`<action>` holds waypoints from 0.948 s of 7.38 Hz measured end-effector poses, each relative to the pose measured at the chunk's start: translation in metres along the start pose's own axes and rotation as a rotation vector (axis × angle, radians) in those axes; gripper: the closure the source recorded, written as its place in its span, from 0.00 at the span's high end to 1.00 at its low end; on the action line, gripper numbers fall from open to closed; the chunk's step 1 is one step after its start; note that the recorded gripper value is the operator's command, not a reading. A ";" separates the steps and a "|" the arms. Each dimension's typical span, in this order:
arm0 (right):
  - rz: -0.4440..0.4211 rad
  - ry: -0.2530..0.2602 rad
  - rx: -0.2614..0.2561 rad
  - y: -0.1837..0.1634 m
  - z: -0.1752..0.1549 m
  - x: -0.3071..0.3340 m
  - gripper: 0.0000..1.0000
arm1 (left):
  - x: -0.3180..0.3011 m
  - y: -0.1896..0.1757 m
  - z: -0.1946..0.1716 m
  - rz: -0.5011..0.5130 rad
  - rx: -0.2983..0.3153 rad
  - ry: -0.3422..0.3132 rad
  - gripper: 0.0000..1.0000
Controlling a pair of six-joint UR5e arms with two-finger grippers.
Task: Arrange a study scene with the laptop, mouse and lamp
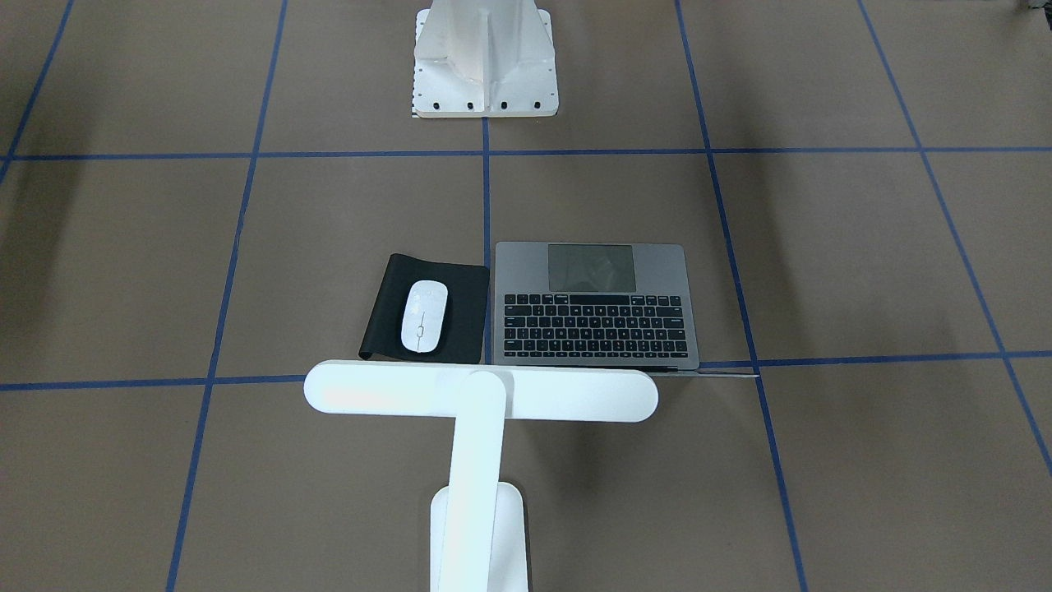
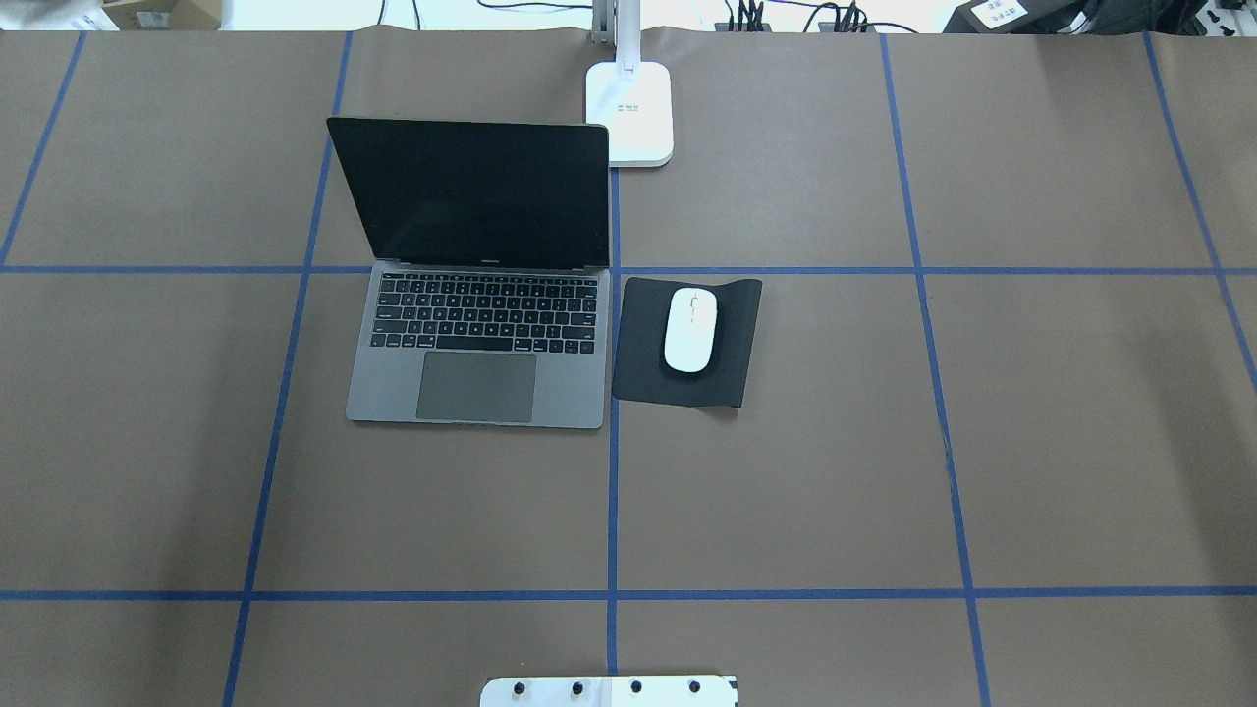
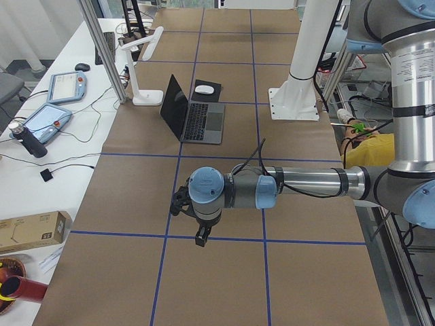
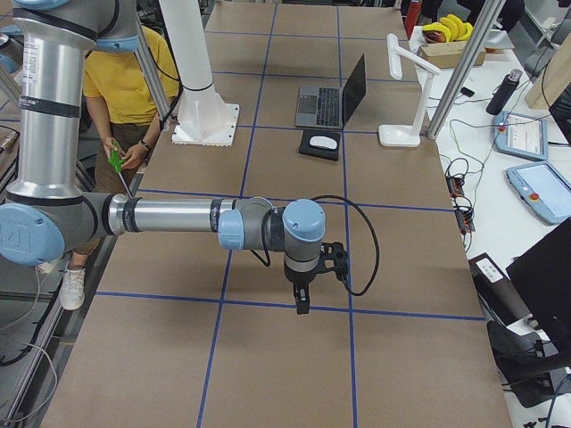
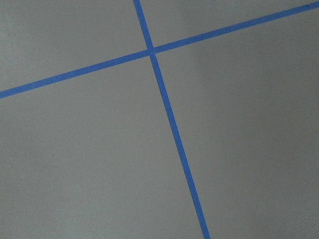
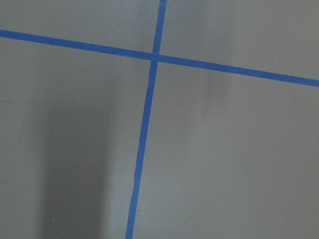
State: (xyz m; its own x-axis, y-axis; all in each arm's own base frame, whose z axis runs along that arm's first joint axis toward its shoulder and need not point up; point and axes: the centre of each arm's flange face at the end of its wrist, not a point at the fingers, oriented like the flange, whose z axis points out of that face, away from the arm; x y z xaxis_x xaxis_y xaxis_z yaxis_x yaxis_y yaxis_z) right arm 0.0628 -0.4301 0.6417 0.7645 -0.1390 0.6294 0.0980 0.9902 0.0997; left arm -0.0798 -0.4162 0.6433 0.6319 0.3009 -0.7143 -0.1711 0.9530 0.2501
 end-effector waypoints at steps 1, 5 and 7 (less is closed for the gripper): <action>0.000 0.000 0.001 0.000 0.000 0.000 1.00 | 0.000 0.001 0.000 0.000 0.000 0.000 1.00; -0.001 -0.002 0.004 0.000 -0.001 0.000 1.00 | 0.000 0.003 0.001 -0.002 -0.001 -0.001 1.00; -0.003 -0.002 0.005 -0.001 -0.001 -0.001 1.00 | 0.000 0.004 0.001 -0.003 -0.002 0.000 1.00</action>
State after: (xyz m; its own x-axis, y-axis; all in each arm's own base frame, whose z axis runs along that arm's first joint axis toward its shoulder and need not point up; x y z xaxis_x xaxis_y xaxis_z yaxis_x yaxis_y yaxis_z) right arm 0.0628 -0.4306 0.6402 0.7628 -0.1417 0.6309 0.0966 0.9897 0.1055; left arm -0.0797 -0.4127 0.6448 0.6323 0.2984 -0.7150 -0.1708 0.9538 0.2471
